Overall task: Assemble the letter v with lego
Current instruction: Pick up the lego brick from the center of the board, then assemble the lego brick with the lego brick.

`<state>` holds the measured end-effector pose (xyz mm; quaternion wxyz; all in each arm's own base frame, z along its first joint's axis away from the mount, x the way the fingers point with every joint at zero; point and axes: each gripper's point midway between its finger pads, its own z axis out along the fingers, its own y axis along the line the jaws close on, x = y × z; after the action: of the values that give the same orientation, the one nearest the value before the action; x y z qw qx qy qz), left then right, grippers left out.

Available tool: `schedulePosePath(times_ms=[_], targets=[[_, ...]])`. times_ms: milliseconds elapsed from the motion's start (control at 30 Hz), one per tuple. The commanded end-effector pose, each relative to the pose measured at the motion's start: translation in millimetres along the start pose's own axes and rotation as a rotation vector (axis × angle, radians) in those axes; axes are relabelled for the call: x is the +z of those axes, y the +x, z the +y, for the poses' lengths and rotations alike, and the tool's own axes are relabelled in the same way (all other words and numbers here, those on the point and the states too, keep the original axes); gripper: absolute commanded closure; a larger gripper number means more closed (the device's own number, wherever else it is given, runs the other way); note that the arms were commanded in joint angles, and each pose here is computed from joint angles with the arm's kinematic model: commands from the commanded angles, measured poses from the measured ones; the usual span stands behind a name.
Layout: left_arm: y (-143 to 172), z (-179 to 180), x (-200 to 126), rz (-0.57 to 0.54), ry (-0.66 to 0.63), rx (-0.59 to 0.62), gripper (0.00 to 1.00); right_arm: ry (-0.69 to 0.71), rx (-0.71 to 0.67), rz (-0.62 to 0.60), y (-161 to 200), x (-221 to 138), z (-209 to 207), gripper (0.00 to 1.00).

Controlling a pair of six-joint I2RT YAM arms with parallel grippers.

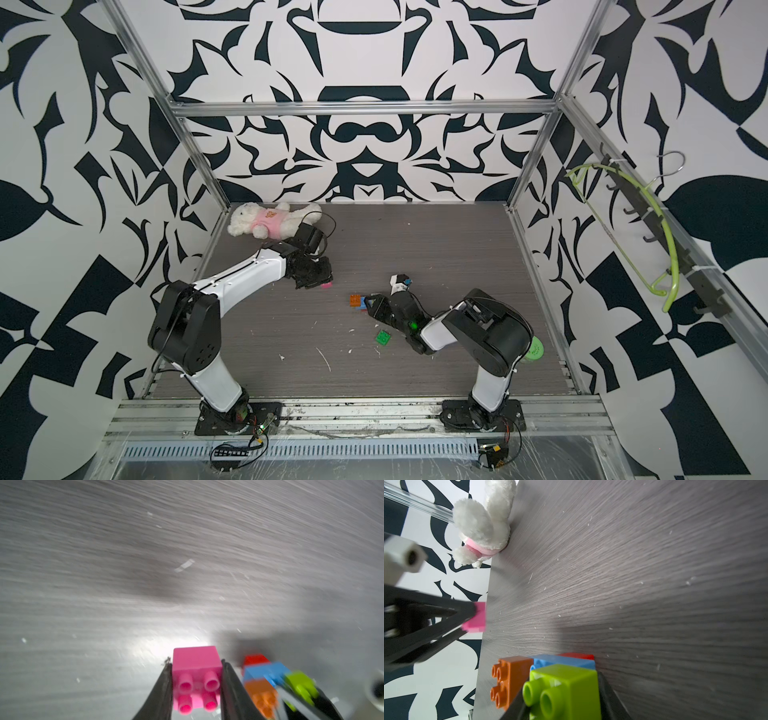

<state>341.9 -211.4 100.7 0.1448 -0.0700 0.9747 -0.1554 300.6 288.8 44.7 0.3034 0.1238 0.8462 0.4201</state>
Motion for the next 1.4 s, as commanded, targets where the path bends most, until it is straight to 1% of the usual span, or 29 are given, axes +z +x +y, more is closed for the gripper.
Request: schedulePosePath(times_ms=[0,167,400,533,1067,1367], targets=[[17,-10,-15,0.019,-0.027,0.01,0.84,-0.003,-0.037,-0.024,-6,1,9,0.66],[35,-38,-24,0.027,-0.033,0.074,0.86,0.0,-0.042,-0.03,-6,0,10,0.66],[51,-55,-16,0.068,-0.043,0.129,0.88,0.001,-0.044,-0.03,-5,0,9,0.67],[57,-56,-8,0.086,-0.061,0.141,0.88,0.005,-0.044,-0.03,-5,0,8,0.67],[63,-50,3,0.069,-0.084,0.128,0.9,0.02,-0.032,-0.015,-4,1,7,0.68],[64,-44,9,0.059,-0.126,0.133,0.91,0.029,-0.004,-0.002,0,4,4,0.68]])
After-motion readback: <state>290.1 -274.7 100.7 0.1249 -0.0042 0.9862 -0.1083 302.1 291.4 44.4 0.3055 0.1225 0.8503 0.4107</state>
